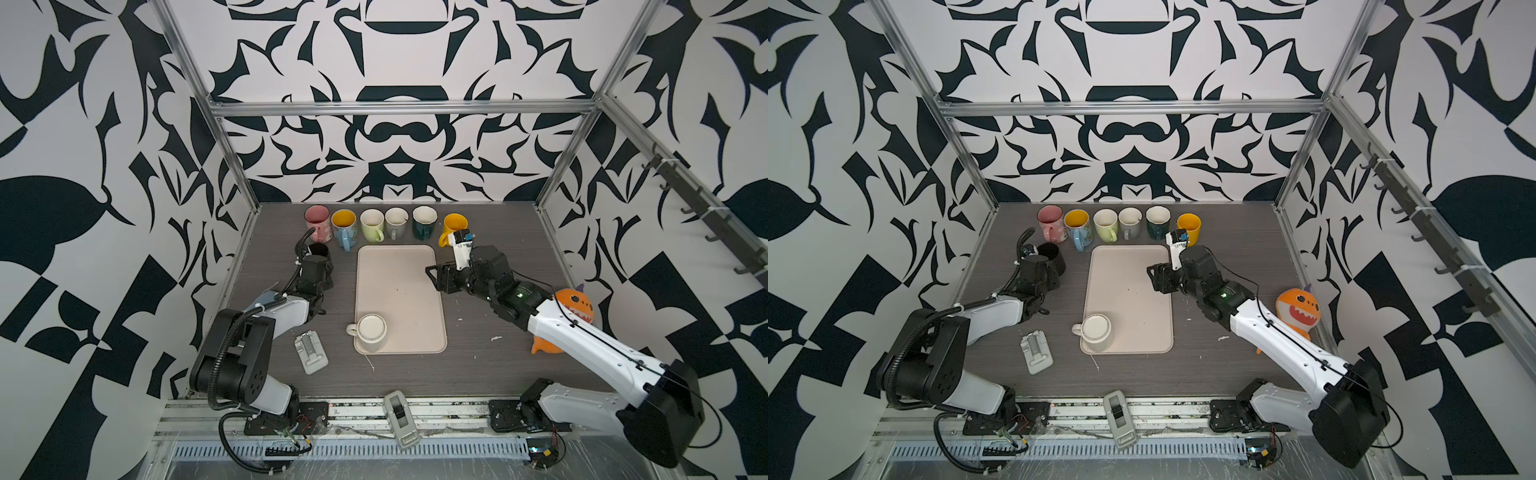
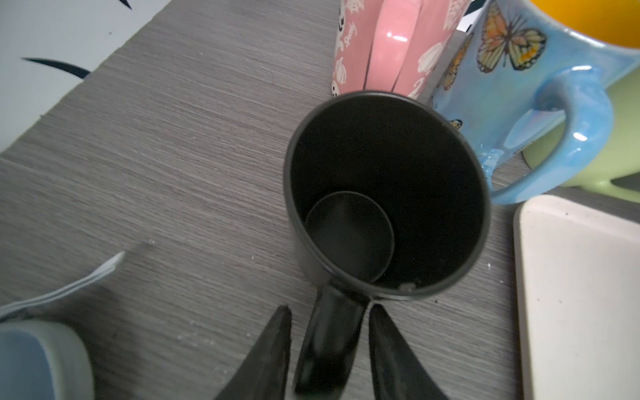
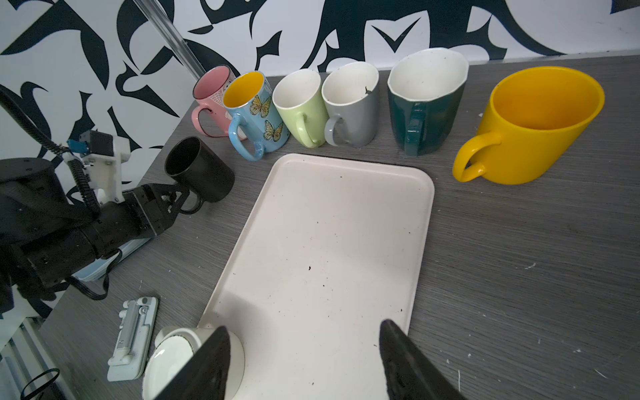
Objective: Turn the mug right side up
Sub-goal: 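Carry the black mug with the left gripper and set it upright beside the pink mug, then open the left gripper and move it to the white mug on the tray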
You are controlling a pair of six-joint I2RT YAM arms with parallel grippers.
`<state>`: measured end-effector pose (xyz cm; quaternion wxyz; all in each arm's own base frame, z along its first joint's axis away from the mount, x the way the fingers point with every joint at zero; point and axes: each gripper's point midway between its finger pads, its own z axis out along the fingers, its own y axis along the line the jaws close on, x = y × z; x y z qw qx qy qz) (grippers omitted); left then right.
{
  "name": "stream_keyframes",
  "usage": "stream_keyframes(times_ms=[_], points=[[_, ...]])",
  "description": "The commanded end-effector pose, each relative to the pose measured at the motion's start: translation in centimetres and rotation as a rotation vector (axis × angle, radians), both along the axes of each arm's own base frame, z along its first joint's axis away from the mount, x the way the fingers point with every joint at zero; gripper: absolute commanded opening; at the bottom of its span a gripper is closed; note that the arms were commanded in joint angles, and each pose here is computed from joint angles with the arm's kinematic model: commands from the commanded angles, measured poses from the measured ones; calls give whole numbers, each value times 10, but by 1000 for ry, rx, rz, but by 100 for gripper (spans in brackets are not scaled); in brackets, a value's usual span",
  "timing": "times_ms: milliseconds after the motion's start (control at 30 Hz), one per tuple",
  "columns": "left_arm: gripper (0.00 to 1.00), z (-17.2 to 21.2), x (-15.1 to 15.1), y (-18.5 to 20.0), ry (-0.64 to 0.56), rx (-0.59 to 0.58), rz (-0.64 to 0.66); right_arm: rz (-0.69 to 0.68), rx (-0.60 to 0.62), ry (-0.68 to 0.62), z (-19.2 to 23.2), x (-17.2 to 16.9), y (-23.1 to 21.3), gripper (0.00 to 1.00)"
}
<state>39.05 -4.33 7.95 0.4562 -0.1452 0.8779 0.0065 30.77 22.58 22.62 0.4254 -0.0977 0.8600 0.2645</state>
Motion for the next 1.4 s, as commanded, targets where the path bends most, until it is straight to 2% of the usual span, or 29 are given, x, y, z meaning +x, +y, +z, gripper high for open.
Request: stream_keyframes(times_ms=[0,67,233,333,467,600,700,800,900,1000,1100,1367], points=[[47,5,5,2,-16,-13,25,-12,33,-38,12,6,1,70],[51,9,3,3,-19,-17,28,-9,36,-39,13,6,2,70],[53,38,-9,3,-66,-69,39,-4,40,-23,10,7,5,70],[54,76,-22,-4,-134,-162,21,-1,43,-2,5,8,7,70],[55,118,-49,-8,-165,-322,48,12,49,41,-2,10,15,70],[55,134,-89,3,-106,-557,237,19,54,83,-11,14,21,69],[55,131,-113,-2,-66,-771,328,27,64,104,-16,14,25,69],[55,113,-130,-15,-10,-1023,421,21,77,114,-19,12,25,69],[52,91,-142,-30,87,-1211,497,10,86,118,-20,10,22,68],[51,81,-152,-37,150,-1262,543,-15,85,121,-21,7,16,68],[50,63,-165,-38,216,-1274,647,-35,79,131,-26,4,10,68],[49,41,-177,-69,372,-1279,709,-45,89,162,-34,-3,6,67]])
